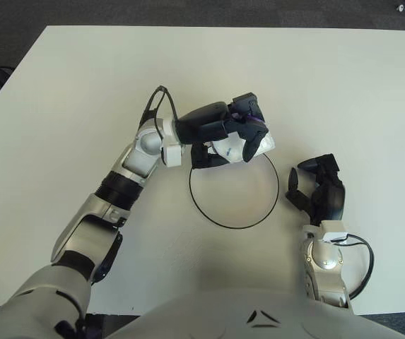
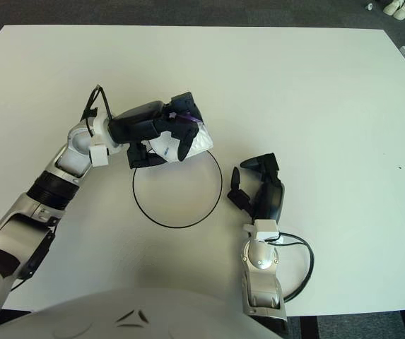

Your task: Put the tissue paper into the plate.

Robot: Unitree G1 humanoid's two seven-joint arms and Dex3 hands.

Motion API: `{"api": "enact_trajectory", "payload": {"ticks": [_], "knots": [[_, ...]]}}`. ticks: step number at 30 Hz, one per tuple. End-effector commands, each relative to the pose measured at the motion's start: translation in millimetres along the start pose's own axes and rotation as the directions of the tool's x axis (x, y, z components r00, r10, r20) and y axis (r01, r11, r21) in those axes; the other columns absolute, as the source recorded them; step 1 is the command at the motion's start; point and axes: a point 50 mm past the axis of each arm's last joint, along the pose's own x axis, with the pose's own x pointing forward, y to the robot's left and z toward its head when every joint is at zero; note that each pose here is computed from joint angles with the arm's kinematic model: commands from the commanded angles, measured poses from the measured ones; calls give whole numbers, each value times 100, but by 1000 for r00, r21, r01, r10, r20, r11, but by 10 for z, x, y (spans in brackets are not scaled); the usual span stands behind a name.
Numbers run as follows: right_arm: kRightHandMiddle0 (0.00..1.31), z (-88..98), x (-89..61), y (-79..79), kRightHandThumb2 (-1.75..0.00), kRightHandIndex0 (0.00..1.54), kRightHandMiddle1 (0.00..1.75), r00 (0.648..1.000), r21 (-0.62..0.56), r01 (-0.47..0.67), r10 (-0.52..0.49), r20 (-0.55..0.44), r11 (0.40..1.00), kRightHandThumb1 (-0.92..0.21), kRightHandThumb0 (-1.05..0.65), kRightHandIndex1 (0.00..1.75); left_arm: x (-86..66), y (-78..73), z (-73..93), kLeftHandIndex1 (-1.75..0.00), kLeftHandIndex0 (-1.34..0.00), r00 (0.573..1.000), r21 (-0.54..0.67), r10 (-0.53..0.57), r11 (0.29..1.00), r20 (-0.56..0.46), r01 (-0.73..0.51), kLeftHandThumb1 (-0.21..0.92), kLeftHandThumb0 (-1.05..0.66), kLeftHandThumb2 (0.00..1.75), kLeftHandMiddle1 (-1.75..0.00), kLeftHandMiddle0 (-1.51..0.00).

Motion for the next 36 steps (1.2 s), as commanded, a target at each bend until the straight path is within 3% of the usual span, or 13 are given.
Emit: {"api": "enact_trajectory", "payload": {"ticks": [1,12,19,36], "knots": [[40,-196,-146,-34,-98,42,175,991,-33,-4,-1,-130,999,-59,-40,156,-10,-76,-13,-175,-68,999,2,-51,999,7,51,-8,0,175,-167,-94],[37,-208,-139,-42,-92,41,175,988,-45,-24,16,-154,999,-64,-39,153,-66,-175,11,-175,-68,992,21,-125,992,9,125,-9,0,175,-166,-94],[34,-206,-134,-45,-86,43,175,985,-42,-27,20,-170,999,-68,-38,151,-111,-152,109,-175,-69,982,41,-186,982,37,185,-10,0,175,-163,-96],[36,-212,-114,-53,-90,46,175,985,-38,-40,33,-167,998,-65,-39,149,-212,-184,269,-175,-66,982,162,-163,976,97,146,-7,0,175,-172,-91]]}}
